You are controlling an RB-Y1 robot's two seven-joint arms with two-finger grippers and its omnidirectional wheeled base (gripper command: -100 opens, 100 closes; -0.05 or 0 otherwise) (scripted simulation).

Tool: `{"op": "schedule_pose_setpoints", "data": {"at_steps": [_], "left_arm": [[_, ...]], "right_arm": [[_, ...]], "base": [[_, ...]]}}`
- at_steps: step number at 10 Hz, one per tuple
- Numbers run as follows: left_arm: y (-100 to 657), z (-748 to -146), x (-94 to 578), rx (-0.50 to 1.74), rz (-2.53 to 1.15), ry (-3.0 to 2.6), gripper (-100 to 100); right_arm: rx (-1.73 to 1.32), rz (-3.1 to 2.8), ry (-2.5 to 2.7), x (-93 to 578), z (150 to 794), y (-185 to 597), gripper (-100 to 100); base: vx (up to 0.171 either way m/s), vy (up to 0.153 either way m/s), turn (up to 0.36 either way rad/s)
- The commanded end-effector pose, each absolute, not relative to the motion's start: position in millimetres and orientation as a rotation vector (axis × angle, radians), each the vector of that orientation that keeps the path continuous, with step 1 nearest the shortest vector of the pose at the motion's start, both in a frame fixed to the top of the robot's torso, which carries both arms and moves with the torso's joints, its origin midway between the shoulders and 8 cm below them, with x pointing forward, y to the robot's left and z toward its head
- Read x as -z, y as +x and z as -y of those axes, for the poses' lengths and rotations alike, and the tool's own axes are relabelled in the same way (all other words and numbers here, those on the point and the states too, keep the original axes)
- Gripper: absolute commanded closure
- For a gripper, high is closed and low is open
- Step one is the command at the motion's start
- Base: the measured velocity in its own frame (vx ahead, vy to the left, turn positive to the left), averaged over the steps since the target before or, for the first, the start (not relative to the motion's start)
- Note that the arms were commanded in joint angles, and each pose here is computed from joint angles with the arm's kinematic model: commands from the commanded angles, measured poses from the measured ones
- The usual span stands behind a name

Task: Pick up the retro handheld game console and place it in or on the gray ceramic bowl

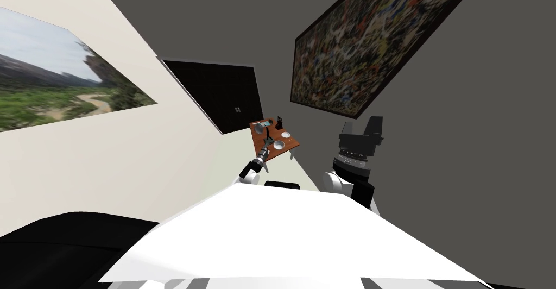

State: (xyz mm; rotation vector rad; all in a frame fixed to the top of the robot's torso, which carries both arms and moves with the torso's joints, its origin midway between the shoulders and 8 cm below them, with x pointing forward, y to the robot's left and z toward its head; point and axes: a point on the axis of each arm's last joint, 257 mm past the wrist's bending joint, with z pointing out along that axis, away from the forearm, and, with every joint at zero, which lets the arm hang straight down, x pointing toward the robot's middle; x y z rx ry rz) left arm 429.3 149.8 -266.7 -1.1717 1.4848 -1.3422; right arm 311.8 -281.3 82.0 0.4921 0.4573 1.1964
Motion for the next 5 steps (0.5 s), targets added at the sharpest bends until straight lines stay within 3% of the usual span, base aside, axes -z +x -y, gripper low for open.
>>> {"op": "schedule_pose_setpoints", "data": {"at_steps": [1, 5], "left_arm": [[430, -158, 282, 1.300, -1.524, -1.184, -100], [431, -173, 309, 1.226, -1.588, -1.207, -100]], "right_arm": [[-1.196, -0.457, 0.492, -82, 281, 312, 0], [-1.196, -0.457, 0.492, -82, 281, 312, 0]], "base": [[-0.012, -0.020, -0.094], [-0.017, -0.018, -0.089]]}}
